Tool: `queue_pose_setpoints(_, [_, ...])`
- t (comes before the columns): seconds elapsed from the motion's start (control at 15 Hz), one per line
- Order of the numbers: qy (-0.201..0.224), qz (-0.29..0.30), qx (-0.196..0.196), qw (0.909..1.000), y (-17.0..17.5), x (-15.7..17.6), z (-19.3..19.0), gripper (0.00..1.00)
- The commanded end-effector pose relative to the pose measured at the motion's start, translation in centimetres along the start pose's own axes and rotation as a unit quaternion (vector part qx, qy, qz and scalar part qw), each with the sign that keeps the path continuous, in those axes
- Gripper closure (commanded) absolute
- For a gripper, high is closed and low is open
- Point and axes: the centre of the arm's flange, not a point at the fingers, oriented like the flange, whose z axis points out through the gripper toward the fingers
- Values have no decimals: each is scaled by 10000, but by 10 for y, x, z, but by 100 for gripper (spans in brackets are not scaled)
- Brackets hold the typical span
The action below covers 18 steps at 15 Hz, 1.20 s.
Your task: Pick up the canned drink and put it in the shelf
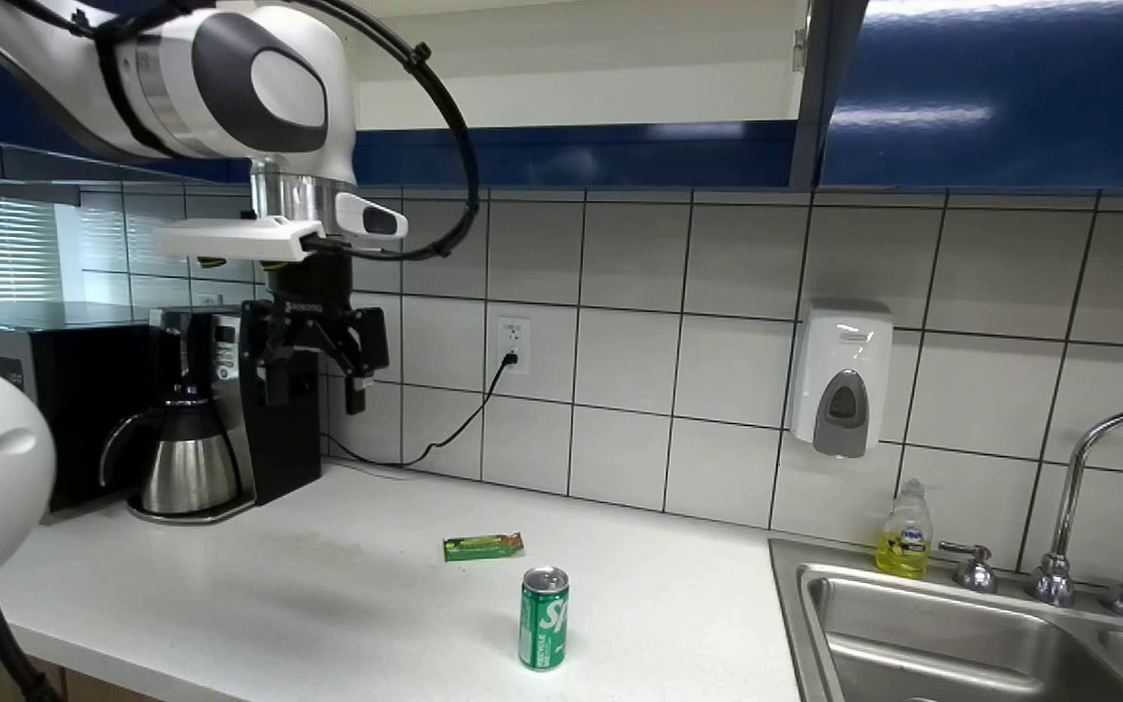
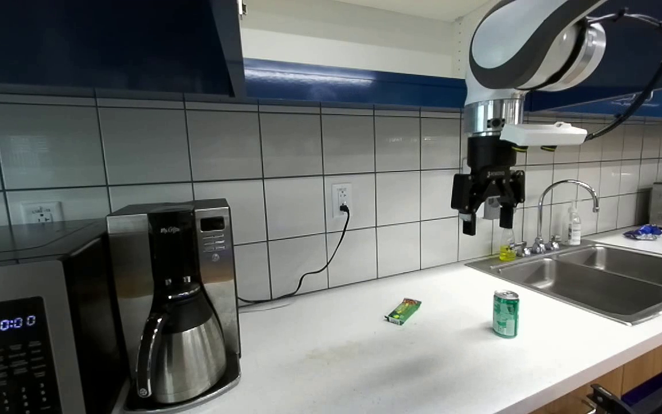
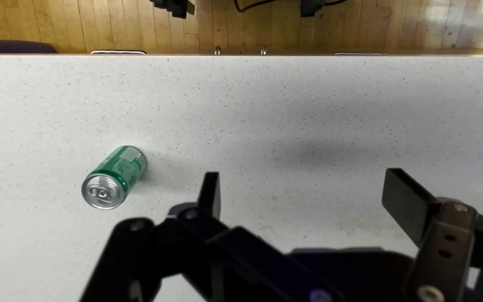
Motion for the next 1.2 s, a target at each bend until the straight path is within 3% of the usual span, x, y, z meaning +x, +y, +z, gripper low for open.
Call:
queue_pose_setpoints(0.0, [-27,84,-195,9998,19,15,36,0])
queue_pose_setpoints(0.47, [-5,364,-330,9988,53,29,91,0])
queue_pose_setpoints(1.13, [73,747,-801,9940,104,25,134,0])
